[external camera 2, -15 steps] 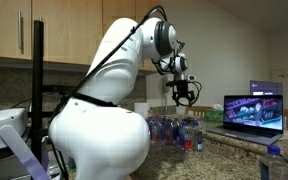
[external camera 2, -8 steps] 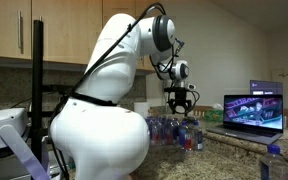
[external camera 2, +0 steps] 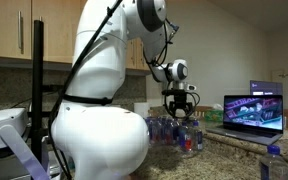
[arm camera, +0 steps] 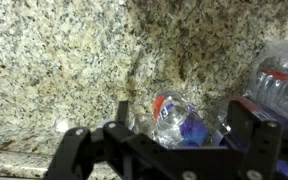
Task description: Move the three empty water bottles to the right
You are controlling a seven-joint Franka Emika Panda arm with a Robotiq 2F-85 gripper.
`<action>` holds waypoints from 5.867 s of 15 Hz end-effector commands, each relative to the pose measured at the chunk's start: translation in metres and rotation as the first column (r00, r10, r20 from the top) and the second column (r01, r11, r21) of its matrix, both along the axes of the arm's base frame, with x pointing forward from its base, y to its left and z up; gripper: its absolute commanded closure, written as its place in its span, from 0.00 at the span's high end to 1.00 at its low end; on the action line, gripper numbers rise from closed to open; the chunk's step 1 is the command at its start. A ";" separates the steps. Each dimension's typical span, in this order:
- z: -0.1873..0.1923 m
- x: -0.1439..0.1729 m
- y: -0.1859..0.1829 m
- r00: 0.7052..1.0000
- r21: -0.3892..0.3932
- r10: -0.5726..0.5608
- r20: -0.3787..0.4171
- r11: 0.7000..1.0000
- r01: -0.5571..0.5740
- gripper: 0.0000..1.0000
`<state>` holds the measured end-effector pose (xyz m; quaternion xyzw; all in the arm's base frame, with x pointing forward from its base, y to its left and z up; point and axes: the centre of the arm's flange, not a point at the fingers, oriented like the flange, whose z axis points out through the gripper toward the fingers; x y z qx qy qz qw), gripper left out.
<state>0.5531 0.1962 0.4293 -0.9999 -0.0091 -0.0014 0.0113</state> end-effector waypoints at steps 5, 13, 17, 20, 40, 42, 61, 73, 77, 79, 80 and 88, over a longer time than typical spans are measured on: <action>0.044 -0.012 0.009 0.991 -0.086 0.077 0.111 0.994 -0.068 1.00; 0.020 0.035 0.034 0.982 -0.096 0.158 0.106 0.984 -0.148 1.00; -0.007 0.071 0.047 0.978 -0.073 0.197 0.063 0.979 -0.192 1.00; -0.025 0.091 0.051 0.979 -0.069 0.200 0.041 0.978 -0.197 1.00; -0.042 0.116 0.061 0.977 -0.067 0.182 -0.107 0.980 -0.189 0.55; -0.042 0.115 0.061 0.978 -0.067 0.177 -0.114 0.980 -0.185 0.68; -0.050 0.100 0.049 0.965 -0.060 0.136 -0.223 0.986 -0.153 0.23; -0.034 0.084 0.045 0.967 -0.064 0.152 -0.203 0.984 -0.168 0.14; -0.008 0.050 0.035 0.969 -0.054 0.143 -0.199 0.986 -0.157 0.14; -0.003 0.032 0.020 0.971 -0.054 0.108 -0.215 0.991 -0.122 0.14; -0.003 0.022 0.007 0.971 -0.046 0.085 -0.223 0.994 -0.098 0.14; -0.013 -0.023 -0.140 0.952 -0.017 -0.042 -0.304 0.999 0.039 0.13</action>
